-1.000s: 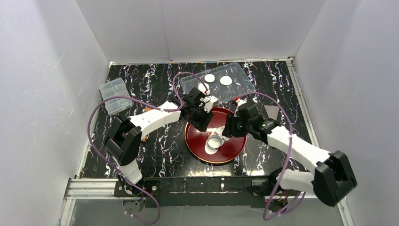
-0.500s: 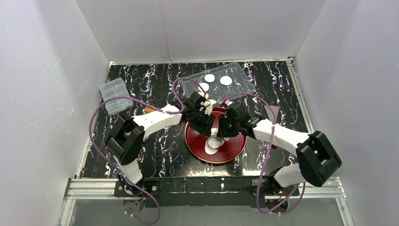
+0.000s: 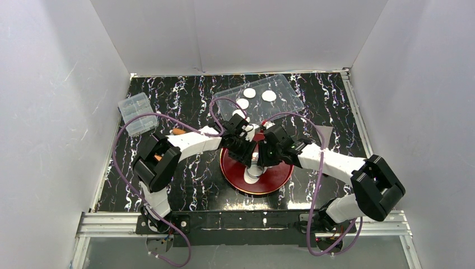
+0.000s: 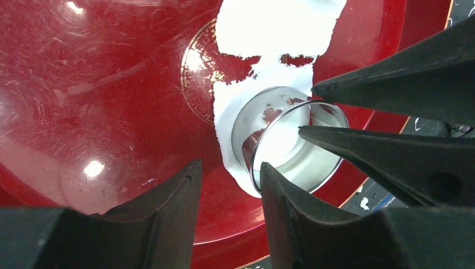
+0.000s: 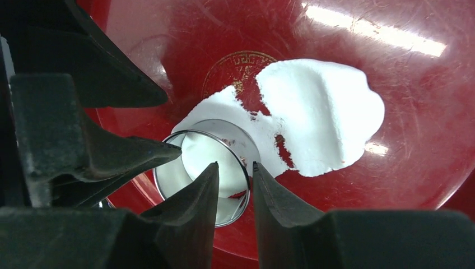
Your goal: Roll out the dumpling wrappers from the dough
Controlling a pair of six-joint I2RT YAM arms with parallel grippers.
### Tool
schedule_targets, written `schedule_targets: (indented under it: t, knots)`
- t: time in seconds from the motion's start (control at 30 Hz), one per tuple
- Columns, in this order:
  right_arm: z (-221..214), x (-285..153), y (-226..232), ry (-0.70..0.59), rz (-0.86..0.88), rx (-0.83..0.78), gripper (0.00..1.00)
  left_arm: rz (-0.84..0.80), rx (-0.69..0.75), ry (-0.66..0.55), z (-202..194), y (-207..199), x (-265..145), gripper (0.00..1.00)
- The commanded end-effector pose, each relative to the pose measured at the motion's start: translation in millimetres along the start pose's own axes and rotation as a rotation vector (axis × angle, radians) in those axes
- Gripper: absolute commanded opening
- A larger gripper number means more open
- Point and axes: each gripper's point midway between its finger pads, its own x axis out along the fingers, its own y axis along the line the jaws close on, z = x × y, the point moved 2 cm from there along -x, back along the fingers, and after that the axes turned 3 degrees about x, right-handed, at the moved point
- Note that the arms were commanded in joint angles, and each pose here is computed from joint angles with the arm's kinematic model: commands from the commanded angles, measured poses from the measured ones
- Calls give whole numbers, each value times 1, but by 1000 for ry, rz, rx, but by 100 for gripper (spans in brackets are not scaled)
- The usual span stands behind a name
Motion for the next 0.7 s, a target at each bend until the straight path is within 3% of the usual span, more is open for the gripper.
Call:
schedule_targets:
  t: [0.0, 0.13, 0.37, 0.6, 0.67]
  knots:
    - [5, 4, 5, -26, -11, -30, 34, 6, 1, 5, -4, -1, -1, 39]
    - [3, 8, 3, -29, -21, -34, 30, 13, 8, 1, -6, 0, 0, 36]
    - [-2, 12, -4, -31, -48, -38, 21, 18, -2, 36, -14, 5, 10, 20]
    - [-10, 20, -9, -69, -39, -53, 9, 46, 59, -9, -6, 2, 1, 19]
    - [-16, 26, -13, -93, -25, -70, 2, 82, 119, -10, -9, 0, 3, 19]
